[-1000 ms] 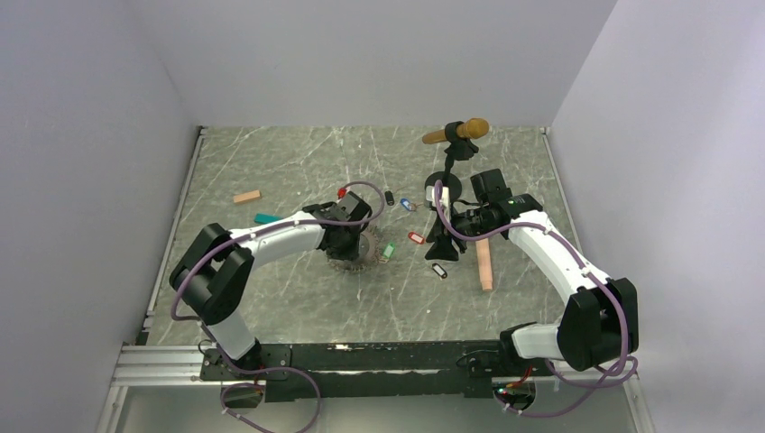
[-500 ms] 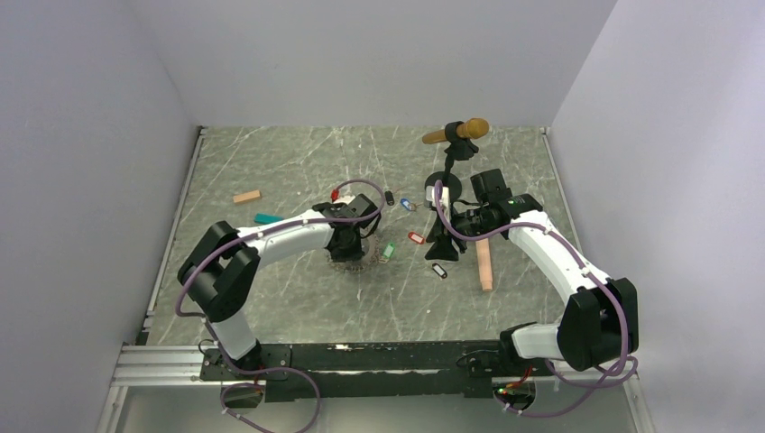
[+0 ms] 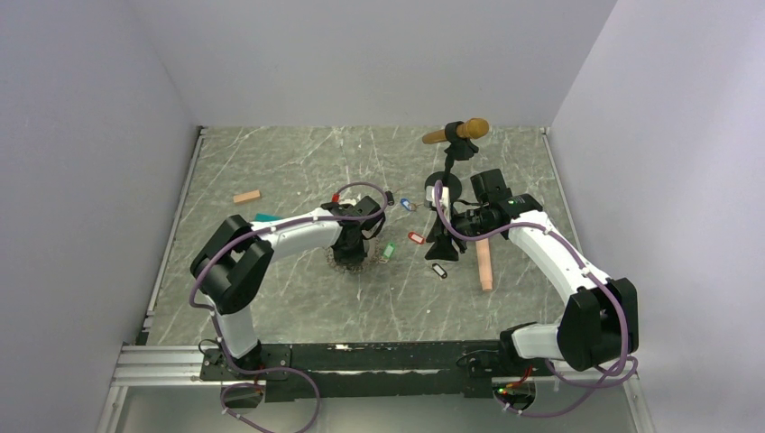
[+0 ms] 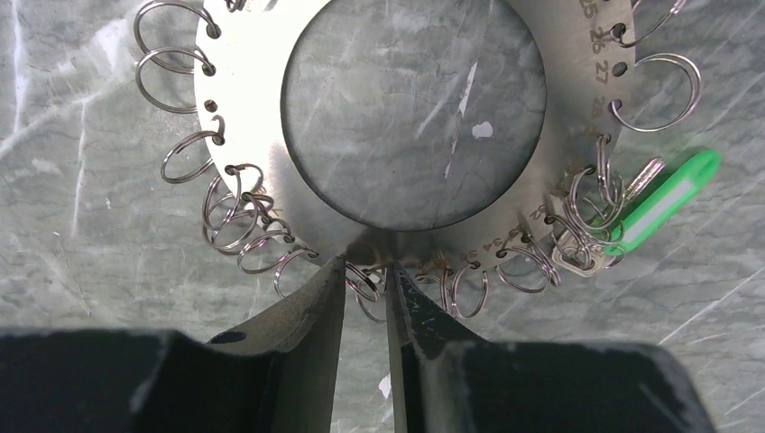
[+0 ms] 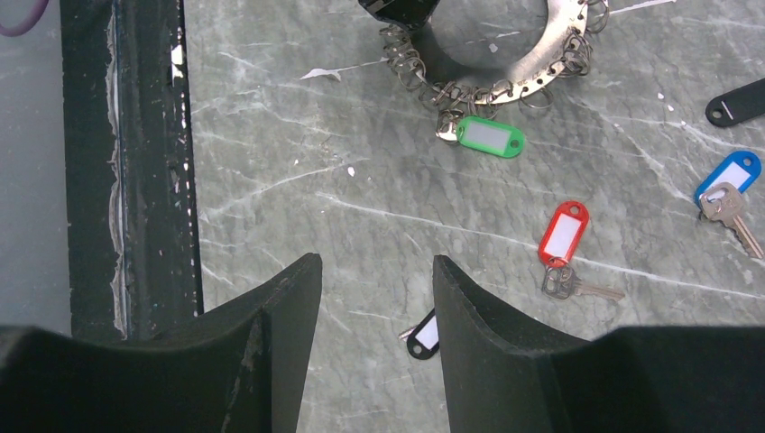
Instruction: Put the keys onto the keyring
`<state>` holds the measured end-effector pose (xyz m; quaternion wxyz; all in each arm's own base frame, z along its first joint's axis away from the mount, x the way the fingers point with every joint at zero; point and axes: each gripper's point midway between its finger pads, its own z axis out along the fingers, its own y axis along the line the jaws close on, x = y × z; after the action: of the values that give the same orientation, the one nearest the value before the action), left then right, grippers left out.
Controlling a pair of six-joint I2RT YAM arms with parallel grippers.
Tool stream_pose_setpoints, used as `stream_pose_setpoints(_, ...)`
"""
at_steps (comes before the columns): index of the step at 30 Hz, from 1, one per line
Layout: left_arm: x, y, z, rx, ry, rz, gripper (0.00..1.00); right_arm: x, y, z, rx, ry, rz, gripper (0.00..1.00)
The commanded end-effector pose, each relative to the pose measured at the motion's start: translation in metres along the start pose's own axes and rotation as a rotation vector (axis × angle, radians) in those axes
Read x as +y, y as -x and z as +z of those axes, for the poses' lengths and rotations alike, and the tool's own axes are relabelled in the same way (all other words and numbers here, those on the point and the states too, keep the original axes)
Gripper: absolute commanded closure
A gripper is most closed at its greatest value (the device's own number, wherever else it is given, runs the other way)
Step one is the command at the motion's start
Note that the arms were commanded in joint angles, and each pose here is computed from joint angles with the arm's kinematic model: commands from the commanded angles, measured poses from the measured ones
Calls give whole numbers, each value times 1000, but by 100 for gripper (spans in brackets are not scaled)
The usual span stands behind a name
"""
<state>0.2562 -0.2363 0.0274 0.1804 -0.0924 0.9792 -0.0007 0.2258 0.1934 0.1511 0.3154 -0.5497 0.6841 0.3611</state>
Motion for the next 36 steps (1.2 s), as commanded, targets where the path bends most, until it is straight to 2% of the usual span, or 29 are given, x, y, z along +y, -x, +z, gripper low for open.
stream_pose_setpoints(1, -4, 3, -6, -6, -7, -32, 72, 1, 9, -3, -30, -8, -46, 47)
stream_pose_setpoints(36, 6, -4, -17, -24, 7, -13, 78, 2, 11, -5, -36, -12, -53, 46)
